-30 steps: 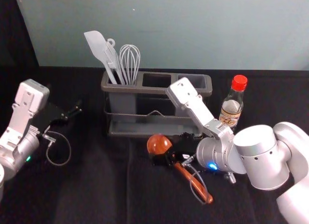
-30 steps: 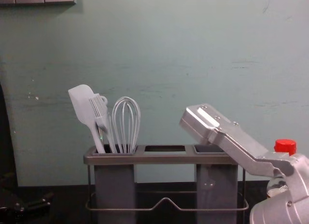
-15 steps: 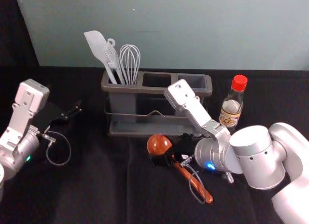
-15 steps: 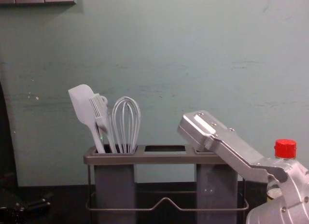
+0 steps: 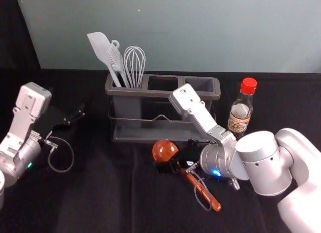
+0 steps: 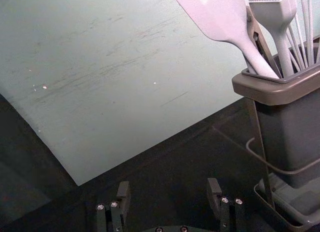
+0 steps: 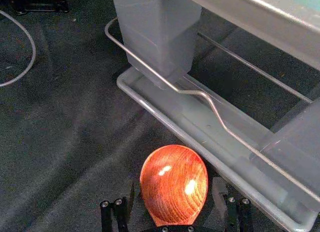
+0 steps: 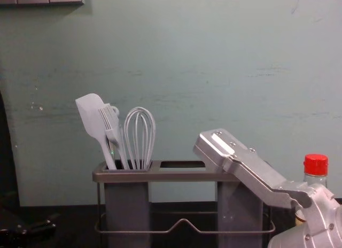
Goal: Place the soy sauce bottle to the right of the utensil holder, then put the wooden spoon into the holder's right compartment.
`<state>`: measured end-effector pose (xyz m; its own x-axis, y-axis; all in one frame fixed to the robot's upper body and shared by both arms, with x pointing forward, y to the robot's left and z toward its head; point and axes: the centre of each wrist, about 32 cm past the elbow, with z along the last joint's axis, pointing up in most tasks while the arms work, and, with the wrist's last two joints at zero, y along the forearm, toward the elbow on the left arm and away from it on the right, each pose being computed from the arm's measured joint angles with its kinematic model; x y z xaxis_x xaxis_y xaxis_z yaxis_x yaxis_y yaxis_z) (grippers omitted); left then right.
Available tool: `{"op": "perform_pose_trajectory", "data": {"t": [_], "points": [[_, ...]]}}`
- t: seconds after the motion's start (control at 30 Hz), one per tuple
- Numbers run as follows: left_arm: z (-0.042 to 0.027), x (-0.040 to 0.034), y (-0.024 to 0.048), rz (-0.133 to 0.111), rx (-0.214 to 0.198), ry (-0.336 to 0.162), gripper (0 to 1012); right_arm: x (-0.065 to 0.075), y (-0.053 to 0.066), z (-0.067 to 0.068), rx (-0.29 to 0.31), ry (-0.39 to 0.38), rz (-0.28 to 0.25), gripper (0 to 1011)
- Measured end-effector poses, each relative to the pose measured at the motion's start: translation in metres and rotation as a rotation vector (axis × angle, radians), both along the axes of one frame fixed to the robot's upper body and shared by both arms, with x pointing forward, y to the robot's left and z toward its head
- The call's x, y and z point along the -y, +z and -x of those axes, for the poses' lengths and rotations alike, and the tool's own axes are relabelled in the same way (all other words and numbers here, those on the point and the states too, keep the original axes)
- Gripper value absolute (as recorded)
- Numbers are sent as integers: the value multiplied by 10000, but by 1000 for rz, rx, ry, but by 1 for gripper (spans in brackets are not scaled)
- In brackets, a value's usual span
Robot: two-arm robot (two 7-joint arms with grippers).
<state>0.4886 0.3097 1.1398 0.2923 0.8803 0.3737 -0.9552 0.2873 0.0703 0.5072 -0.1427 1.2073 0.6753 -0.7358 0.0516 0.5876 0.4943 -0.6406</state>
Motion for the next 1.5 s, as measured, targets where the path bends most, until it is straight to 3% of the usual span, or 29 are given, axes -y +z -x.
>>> {"op": "perform_pose_trajectory", "data": {"t": [1.03,1.33,1.5], "points": [[0,0,0,0,0,0,1005,-6,-33,-19,0,6,-3,1000],[0,0,0,0,0,0,1005,-6,-31,-18,0,6,-4,834],[0,0,0,0,0,0,1005,-6,-31,-17,0,6,-4,830]]}}
